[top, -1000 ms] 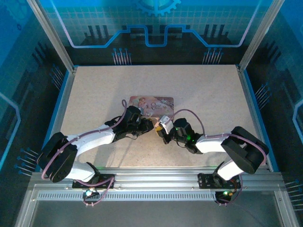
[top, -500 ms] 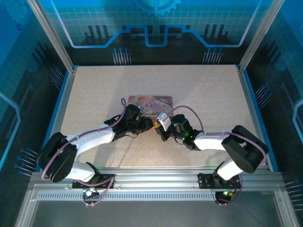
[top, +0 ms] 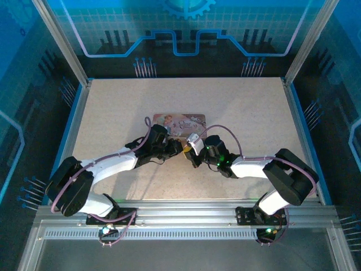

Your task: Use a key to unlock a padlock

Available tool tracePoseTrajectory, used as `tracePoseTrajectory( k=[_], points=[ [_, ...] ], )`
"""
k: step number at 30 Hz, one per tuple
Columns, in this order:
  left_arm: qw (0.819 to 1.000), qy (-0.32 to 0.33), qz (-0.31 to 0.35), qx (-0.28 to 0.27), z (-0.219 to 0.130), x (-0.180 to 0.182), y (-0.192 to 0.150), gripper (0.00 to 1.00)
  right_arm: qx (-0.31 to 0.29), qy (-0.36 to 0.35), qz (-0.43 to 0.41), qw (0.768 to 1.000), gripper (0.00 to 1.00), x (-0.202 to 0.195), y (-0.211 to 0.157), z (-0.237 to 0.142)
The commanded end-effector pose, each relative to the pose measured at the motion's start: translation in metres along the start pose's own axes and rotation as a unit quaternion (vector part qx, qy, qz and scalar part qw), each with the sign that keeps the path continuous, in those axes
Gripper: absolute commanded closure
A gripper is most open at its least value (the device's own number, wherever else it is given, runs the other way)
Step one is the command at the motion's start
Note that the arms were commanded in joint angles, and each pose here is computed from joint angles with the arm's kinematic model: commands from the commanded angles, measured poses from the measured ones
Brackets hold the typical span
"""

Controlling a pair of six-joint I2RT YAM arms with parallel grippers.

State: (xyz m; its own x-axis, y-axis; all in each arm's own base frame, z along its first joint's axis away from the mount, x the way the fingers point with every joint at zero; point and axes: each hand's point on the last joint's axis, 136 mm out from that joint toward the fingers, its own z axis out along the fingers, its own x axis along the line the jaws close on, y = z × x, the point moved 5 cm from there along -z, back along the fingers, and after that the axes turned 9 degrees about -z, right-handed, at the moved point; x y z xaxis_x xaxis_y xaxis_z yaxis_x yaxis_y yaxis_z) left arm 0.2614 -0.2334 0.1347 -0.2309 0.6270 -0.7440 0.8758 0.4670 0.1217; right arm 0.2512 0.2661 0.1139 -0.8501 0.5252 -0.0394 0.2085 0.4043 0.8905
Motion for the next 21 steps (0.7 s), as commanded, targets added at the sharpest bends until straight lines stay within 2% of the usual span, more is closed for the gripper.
tracePoseTrajectory(
  k=[1,12,21],
  points=[
    [0.996,-0.026,0.005,0.09,0.009,-0.002,-0.03,0.77,-0.086,-0.025,0.002,0.996,1.0,-0.013,0.038,-0.001],
    [0.996,-0.028,-0.015,0.084,0.031,0.01,-0.028,0.74,-0.002,0.017,0.074,0.997,1.0,-0.001,-0.001,0.008],
    [0.997,-0.022,-0.017,0.073,0.032,0.016,-0.026,0.61,0.058,0.015,0.115,0.992,1.0,0.003,-0.035,0.008]
  ],
)
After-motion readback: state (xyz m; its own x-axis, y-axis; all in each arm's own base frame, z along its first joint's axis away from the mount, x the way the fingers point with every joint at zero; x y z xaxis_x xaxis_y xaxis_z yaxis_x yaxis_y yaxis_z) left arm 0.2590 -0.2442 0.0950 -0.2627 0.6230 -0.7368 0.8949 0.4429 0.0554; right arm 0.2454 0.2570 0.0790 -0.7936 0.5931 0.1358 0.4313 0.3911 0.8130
